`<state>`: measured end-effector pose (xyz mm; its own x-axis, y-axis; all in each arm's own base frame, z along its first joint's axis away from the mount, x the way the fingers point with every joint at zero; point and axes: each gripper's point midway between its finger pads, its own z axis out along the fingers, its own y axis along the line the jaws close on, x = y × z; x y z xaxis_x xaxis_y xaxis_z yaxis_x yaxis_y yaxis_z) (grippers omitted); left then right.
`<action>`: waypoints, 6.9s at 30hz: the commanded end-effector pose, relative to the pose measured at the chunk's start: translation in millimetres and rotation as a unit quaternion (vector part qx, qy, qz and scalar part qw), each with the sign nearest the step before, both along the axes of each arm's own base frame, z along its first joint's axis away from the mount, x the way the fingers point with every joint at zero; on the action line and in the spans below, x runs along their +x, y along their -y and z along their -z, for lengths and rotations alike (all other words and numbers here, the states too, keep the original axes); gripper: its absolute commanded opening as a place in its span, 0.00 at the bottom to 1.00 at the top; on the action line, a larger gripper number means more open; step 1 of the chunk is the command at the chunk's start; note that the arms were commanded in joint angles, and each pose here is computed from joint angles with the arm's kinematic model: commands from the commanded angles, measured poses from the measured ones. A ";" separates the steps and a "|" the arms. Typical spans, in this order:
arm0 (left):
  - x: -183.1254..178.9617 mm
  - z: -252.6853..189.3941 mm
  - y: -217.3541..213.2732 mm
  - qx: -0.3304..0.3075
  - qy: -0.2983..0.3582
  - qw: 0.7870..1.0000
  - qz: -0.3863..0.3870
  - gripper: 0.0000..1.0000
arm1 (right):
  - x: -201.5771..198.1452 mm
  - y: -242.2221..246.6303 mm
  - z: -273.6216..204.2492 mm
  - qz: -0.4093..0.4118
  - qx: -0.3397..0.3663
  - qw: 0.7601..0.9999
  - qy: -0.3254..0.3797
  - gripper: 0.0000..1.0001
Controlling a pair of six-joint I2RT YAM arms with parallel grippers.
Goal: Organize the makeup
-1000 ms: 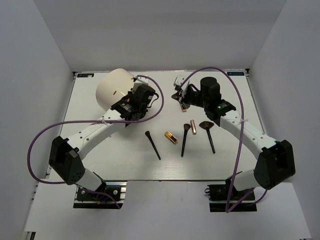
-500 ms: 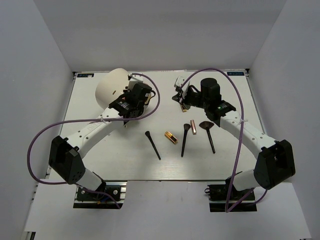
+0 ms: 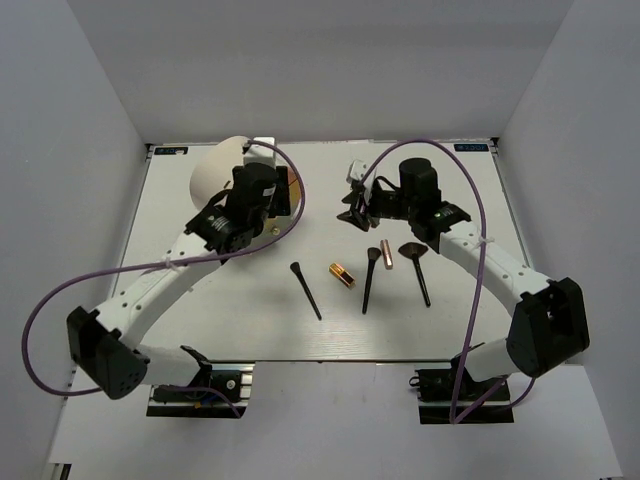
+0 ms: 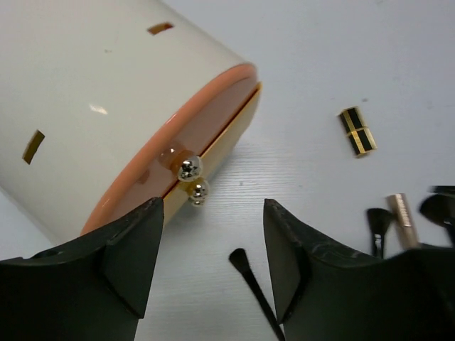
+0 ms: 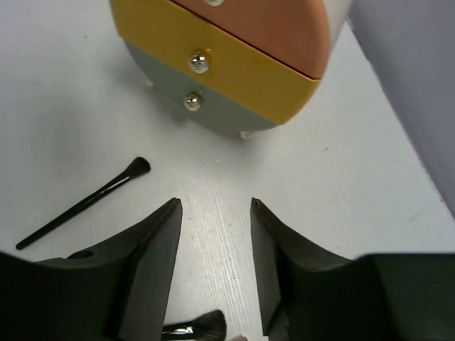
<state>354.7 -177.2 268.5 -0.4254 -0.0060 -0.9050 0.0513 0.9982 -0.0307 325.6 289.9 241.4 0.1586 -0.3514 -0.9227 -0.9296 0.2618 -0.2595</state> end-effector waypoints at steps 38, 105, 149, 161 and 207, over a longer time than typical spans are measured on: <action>-116.2 -21.2 -75.8 -0.162 0.005 0.985 -0.066 0.75 | 42.5 -173.0 60.4 0.125 0.173 0.849 -0.483 0.56; -104.4 89.2 110.7 -0.142 -0.244 0.951 0.130 0.45 | 27.0 43.7 88.5 0.228 0.114 0.879 -0.402 0.02; -171.4 259.1 90.6 0.023 -0.369 0.928 0.041 0.22 | 29.3 102.5 91.0 0.276 0.160 0.861 -0.395 0.02; -180.5 112.0 113.0 -0.030 -0.239 0.951 0.194 0.03 | 21.2 98.9 89.7 0.254 0.160 0.869 -0.394 0.02; 5.6 23.2 -1.7 0.184 -0.034 0.971 0.149 0.53 | 5.8 101.4 91.2 0.195 0.092 0.927 -0.308 0.28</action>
